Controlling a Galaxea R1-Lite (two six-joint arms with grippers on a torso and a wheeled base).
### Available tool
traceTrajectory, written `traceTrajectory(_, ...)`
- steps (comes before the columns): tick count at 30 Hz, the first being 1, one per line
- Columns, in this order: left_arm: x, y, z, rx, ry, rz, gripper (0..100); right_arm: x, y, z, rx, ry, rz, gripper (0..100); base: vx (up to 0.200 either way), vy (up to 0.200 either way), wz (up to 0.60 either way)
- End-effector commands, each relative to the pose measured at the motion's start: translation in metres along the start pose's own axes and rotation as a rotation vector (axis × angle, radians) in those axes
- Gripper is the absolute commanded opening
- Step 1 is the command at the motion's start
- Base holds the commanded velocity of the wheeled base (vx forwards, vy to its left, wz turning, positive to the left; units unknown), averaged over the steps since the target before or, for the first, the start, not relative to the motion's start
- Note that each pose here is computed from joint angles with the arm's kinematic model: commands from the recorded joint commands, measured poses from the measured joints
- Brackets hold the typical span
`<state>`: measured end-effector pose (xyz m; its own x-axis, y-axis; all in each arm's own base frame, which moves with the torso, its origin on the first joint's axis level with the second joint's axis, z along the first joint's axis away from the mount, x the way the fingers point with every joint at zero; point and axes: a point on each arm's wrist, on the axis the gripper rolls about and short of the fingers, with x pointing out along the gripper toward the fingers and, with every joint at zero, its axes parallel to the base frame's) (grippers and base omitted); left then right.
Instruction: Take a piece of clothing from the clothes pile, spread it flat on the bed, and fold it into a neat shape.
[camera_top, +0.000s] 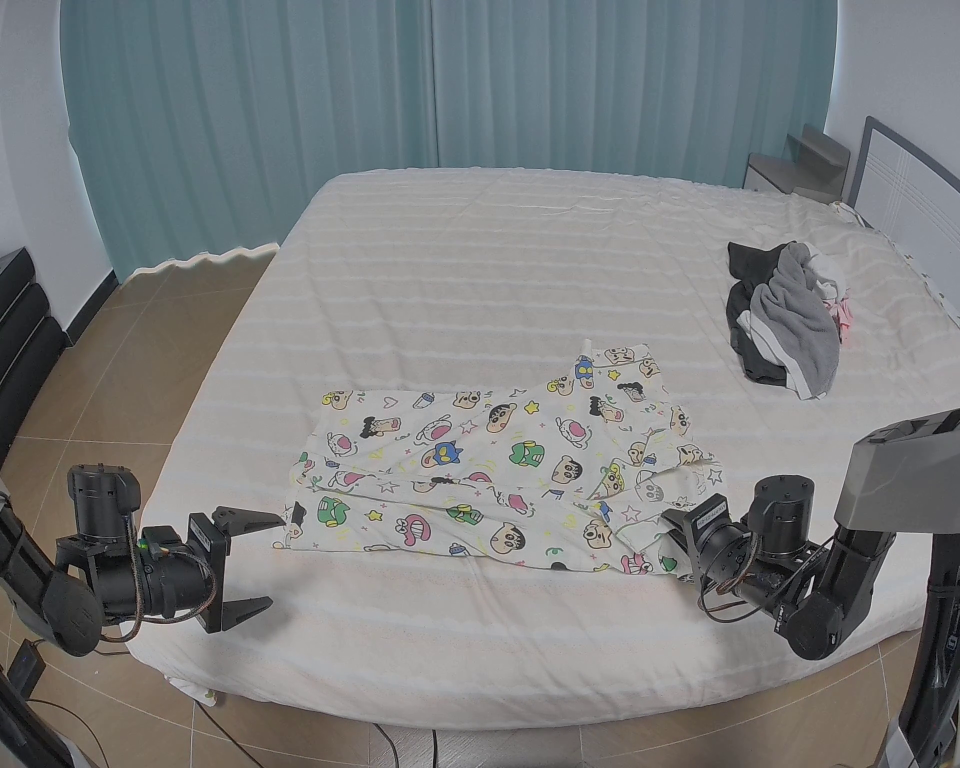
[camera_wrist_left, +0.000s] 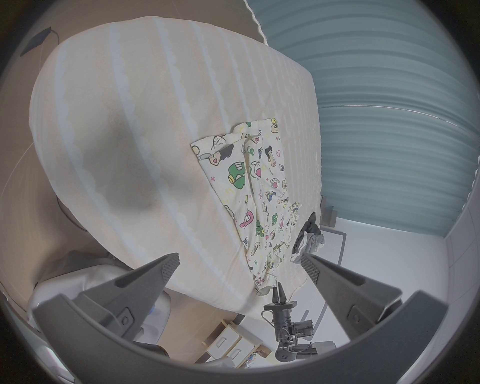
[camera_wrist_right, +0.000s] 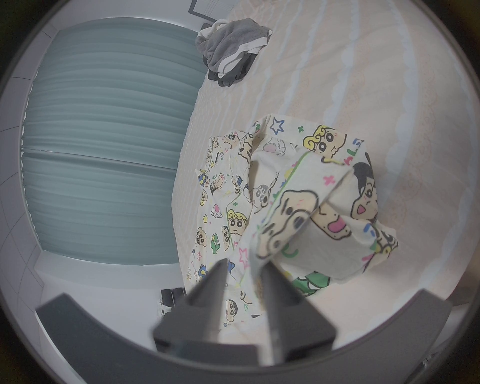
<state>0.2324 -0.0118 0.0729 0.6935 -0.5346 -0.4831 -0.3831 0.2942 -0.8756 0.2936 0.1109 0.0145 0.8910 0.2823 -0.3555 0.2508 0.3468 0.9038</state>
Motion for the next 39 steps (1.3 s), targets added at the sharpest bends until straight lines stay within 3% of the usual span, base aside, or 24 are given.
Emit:
traceTrajectory(1, 0.000, 0.000, 0.000, -0.001, -0.001, 0.000, 100, 0.001, -0.003, 0.000, 0.000, 0.001, -0.012, 0, 0.000, 0.000, 0.00)
traceTrajectory(6, -0.004, 0.000, 0.006, -0.008, -0.025, -0.009, 100, 0.001, -0.004, 0.005, 0.003, -0.011, -0.015, 0, 0.000, 0.000, 0.00)
traceTrajectory(13, -0.005, 0.000, 0.007, -0.011, -0.032, -0.009, 100, -0.006, 0.033, 0.013, -0.051, -0.020, 0.085, 0, 0.000, 0.000, 0.00)
traceTrajectory(28, -0.004, 0.001, 0.007, -0.013, -0.033, -0.005, 100, 0.022, 0.106, 0.038, -0.115, -0.042, 0.061, 0, 0.000, 0.000, 0.00)
traceTrajectory(39, -0.005, 0.001, 0.007, -0.013, -0.035, -0.004, 100, 0.028, 0.124, 0.043, -0.174, -0.045, 0.044, 0, 0.000, 0.000, 0.00)
